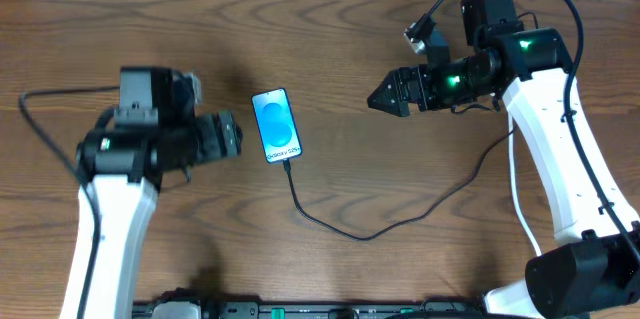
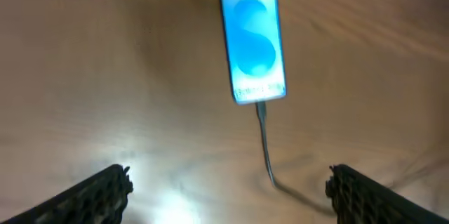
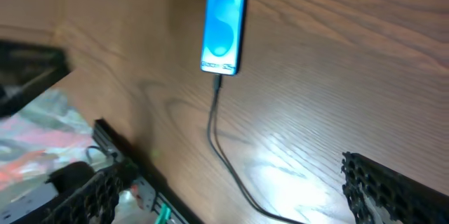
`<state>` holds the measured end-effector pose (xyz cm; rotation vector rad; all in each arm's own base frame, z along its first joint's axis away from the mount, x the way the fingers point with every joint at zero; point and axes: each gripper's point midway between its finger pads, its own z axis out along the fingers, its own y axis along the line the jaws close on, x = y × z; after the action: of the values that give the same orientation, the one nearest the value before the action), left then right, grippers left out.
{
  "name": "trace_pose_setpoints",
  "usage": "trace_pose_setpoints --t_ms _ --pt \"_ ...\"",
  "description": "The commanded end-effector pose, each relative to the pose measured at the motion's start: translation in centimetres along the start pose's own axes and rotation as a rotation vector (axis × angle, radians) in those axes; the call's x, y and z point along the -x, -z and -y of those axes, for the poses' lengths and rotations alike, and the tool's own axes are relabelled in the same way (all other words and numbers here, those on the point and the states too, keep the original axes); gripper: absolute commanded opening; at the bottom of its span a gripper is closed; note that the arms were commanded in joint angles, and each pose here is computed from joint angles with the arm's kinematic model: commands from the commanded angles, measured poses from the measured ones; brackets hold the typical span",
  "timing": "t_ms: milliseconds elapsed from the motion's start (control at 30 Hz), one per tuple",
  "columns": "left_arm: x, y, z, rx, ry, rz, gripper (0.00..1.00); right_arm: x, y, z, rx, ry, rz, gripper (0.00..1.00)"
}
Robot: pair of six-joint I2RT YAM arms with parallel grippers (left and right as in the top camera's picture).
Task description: Plug charger to phone and switch on socket
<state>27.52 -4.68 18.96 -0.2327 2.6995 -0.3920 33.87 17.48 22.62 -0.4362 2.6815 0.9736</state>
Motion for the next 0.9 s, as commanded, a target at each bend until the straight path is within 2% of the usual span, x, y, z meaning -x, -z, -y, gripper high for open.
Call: trace_pose_setpoints --t_ms 0,100,367,867 --pt "-2.1 2.6 1.2 -0.022 -0.042 0.016 0.93 0.3 0.5 0.6 -0.06 -0.007 0.021 0.99" --pt "-4.2 4.7 1.7 -0.038 -0.06 0.027 0.92 0.5 0.5 0.6 -0.058 -0.057 0.03 0.99" --pt "-6.6 7.1 1.4 -0.046 -0.064 0.051 0.93 -0.2 0.2 0.2 -0.055 -0.075 0.003 0.99" --pt "-6.8 7.1 1.4 -0.045 -0.064 0.048 0.93 -0.4 -0.1 0.0 -0.067 -0.063 -0.008 0.99"
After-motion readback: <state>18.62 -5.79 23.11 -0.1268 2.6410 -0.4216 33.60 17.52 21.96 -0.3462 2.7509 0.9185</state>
